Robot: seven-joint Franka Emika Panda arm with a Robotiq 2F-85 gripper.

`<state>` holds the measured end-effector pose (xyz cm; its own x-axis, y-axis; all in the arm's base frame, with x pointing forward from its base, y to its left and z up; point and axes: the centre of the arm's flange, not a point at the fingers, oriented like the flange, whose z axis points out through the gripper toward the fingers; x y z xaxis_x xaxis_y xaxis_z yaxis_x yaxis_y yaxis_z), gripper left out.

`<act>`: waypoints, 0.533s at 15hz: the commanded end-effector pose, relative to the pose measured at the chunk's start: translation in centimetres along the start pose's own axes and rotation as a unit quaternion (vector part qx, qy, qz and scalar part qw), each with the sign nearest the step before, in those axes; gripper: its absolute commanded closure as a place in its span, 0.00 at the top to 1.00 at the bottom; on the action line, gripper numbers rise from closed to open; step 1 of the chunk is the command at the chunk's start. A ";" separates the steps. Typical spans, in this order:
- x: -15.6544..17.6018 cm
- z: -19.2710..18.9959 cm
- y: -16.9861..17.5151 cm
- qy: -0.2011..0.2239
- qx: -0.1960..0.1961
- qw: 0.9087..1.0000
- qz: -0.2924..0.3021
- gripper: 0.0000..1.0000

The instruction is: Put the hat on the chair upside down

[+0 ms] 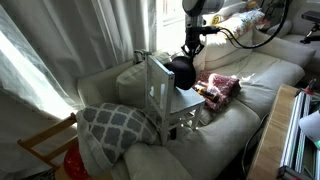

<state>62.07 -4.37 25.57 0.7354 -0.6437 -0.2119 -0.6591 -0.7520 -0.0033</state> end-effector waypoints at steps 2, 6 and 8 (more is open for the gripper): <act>-2.0 -0.1 -0.2 0.026 -0.067 0.995 -0.073 0.01; -2.2 1.0 0.0 0.021 -0.093 0.989 -0.113 0.01; -1.9 1.2 -0.5 0.010 -0.090 0.988 -0.126 0.01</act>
<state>61.19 -2.57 25.06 0.8564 -0.4859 -0.1747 -0.4711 -0.8738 0.1205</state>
